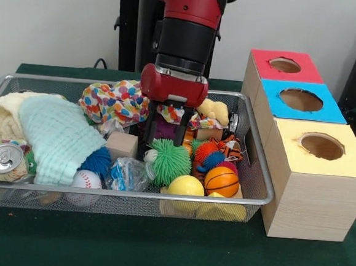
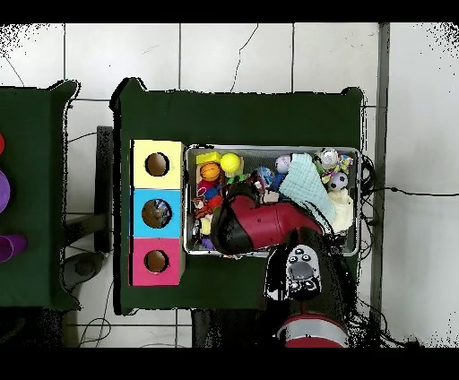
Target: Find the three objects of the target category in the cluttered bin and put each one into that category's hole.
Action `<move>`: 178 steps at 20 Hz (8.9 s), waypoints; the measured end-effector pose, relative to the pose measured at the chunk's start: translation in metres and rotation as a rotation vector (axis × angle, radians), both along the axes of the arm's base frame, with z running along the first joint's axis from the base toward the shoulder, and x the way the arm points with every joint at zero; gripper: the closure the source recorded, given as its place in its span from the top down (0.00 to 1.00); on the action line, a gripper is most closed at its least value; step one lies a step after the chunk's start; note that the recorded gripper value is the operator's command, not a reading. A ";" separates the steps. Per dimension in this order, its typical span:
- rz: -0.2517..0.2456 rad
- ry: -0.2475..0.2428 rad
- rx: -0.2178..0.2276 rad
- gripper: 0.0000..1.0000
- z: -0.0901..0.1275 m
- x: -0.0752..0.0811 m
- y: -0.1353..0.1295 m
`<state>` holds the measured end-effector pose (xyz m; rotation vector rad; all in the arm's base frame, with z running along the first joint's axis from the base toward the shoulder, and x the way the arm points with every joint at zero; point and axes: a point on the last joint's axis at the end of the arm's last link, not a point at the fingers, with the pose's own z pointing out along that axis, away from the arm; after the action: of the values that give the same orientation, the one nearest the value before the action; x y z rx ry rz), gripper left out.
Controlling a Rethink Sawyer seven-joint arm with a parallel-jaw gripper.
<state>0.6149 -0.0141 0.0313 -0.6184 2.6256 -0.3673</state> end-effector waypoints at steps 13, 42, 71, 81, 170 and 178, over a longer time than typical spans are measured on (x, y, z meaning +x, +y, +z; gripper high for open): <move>0.025 -0.006 -0.008 1.00 0.012 0.016 -0.065; 0.396 0.007 -0.206 1.00 0.024 0.029 0.022; 0.579 0.103 -0.333 1.00 -0.038 -0.045 -0.065; 0.633 0.107 -0.325 1.00 -0.056 -0.066 -0.036; 0.527 -0.018 -0.433 1.00 -0.078 -0.009 -0.040; 0.527 0.016 -0.508 1.00 -0.093 -0.016 -0.034</move>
<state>0.5989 -0.0476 -0.0617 -1.4330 2.2575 -0.8606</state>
